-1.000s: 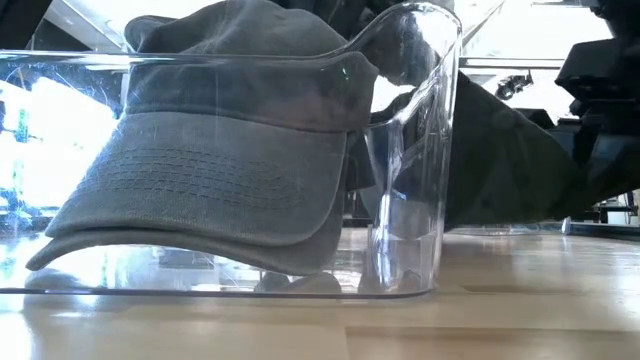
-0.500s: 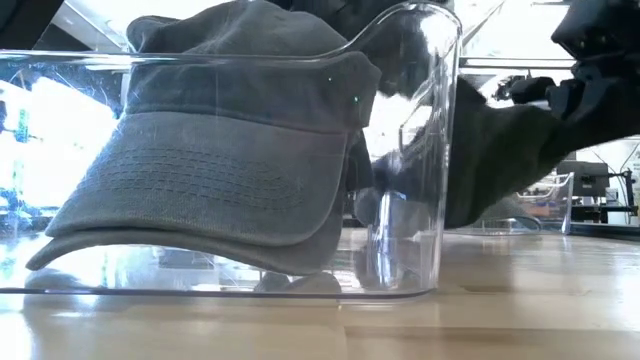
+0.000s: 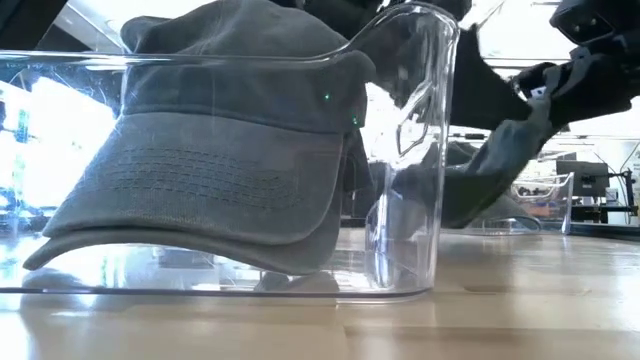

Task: Pick & Place hat
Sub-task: Put the dark green cap into the top transparent bin

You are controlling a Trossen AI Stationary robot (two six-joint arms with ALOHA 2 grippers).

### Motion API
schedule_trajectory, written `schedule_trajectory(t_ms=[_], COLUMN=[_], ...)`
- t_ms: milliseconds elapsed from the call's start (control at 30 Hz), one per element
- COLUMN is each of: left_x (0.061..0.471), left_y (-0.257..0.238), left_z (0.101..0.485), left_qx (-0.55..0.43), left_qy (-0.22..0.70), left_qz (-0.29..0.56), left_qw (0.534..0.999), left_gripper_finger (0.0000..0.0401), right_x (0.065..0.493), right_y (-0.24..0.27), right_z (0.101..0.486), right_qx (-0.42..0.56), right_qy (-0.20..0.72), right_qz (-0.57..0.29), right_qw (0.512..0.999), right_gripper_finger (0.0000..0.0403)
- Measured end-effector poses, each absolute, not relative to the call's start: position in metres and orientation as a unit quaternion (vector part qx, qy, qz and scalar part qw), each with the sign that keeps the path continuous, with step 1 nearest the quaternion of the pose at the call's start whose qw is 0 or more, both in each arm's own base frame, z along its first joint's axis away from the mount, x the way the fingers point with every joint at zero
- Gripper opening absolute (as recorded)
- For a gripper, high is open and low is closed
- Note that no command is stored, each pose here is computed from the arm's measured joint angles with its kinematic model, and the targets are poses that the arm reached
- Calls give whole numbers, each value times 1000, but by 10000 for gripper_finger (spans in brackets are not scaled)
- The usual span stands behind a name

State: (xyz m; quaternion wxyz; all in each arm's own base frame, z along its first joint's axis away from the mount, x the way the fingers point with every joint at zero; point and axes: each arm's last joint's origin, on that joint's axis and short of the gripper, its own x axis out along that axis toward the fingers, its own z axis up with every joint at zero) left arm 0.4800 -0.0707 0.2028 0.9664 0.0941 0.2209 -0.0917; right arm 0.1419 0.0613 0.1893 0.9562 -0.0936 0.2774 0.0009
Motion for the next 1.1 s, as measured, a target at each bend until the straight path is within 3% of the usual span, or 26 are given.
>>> schedule_trajectory(t_ms=[133,433,933,1100], left_x=[485,487,499,501], left_y=[-77,-81,-88,-100], left_z=[185,197,197,182], left_qx=[96,72,61,88], left_qy=[222,173,118,163], left_qz=[-37,23,52,56], left_qw=[970,982,990,981], left_gripper_finger=[319,319,319,319], right_x=[141,134,131,131], right_y=[58,51,49,50], right_z=[191,198,203,202], right_qx=[-80,-37,-21,-21], right_qy=[267,232,216,220], right_qz=[-54,-117,-121,-114], right_qw=[959,965,969,968], right_gripper_finger=[5,4,6,3])
